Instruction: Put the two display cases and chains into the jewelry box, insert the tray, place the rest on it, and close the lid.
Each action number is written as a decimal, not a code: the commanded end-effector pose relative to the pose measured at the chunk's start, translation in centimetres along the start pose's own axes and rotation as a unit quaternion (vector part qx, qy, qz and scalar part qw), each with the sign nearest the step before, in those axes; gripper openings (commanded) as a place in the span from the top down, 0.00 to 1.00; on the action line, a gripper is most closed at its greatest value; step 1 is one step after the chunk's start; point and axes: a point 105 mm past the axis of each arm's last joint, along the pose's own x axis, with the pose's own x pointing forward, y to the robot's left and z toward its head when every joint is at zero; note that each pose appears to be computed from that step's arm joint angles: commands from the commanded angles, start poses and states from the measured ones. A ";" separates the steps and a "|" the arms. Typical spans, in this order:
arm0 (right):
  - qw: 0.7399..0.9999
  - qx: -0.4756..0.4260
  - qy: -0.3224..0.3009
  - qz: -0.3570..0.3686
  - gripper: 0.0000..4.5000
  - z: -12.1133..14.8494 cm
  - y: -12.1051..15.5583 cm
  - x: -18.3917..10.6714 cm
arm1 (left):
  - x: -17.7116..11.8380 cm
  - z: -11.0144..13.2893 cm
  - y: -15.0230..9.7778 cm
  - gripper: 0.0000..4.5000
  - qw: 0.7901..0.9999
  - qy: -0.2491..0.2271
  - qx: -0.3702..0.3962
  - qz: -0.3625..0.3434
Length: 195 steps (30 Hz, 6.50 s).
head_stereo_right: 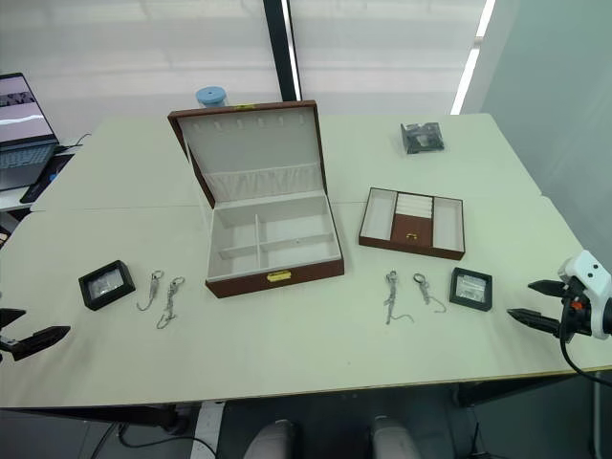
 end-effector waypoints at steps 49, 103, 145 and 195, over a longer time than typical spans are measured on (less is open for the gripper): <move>0.967 -0.070 -0.244 0.027 0.93 20.6 11.3 21.8 | 12.4 13.1 -15.1 0.94 0.965 -0.216 -0.126 -0.079; 0.942 -0.070 -0.194 0.266 0.99 16.0 21.6 18.5 | 13.8 13.3 -18.8 1.00 0.949 -0.163 -0.037 -0.267; 0.964 -0.016 -0.229 0.133 0.87 13.3 11.0 10.8 | 5.3 11.9 -8.7 0.86 0.971 -0.183 -0.062 -0.144; 0.998 -0.033 -0.049 -0.013 0.00 3.3 -0.6 -0.5 | -2.7 2.3 -0.2 0.00 0.999 -0.035 -0.021 0.012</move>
